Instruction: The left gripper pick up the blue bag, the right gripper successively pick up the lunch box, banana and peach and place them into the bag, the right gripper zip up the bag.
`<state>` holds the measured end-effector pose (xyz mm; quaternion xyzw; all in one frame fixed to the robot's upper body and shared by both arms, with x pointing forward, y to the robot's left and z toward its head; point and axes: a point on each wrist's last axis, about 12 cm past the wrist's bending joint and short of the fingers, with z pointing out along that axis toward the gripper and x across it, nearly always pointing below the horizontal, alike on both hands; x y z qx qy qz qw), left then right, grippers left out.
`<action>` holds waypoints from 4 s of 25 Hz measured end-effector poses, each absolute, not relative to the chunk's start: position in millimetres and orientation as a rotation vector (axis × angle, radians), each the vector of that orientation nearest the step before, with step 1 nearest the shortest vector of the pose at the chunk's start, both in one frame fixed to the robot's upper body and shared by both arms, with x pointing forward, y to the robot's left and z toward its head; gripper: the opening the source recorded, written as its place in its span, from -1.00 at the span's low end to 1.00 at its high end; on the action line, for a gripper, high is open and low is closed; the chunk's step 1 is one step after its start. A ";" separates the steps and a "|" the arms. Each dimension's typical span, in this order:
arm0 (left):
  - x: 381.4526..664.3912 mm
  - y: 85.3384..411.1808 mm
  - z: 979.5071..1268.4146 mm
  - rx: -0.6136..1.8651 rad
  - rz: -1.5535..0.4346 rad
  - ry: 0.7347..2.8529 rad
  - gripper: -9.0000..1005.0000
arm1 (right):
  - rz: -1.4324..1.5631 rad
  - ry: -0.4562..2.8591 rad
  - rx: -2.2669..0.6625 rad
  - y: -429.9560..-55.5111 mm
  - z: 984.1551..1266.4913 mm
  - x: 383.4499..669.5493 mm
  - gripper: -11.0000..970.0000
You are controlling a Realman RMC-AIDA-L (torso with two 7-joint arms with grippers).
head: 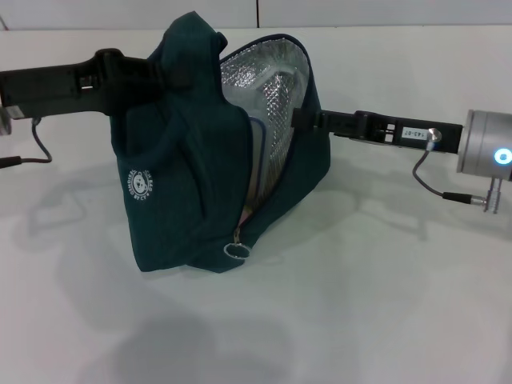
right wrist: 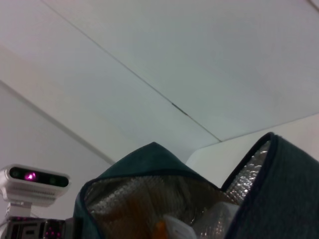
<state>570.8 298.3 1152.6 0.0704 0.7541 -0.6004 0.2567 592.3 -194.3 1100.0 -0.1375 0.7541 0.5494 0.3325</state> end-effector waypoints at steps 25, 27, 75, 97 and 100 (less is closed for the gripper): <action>573.1 294.0 1154.5 0.206 -1.635 2.038 -0.90 | 1.372 1.952 -0.421 -194.2 1102.9 594.5 -0.44; 572.9 293.5 1154.4 0.205 -1.638 2.037 -0.90 | 1.375 1.931 -0.430 -197.5 1104.4 591.4 -0.51; 537.0 260.8 1095.0 0.074 -1.795 2.043 -0.90 | 1.455 1.655 -0.518 -250.4 1115.2 532.8 -0.65; 532.8 271.0 1090.0 0.055 -1.758 2.086 -0.90 | 1.287 1.429 -0.756 -292.6 1067.7 442.3 0.47; 531.7 271.2 1088.9 0.055 -1.757 2.095 -0.90 | 1.231 1.418 -0.806 -291.5 1053.8 427.1 0.47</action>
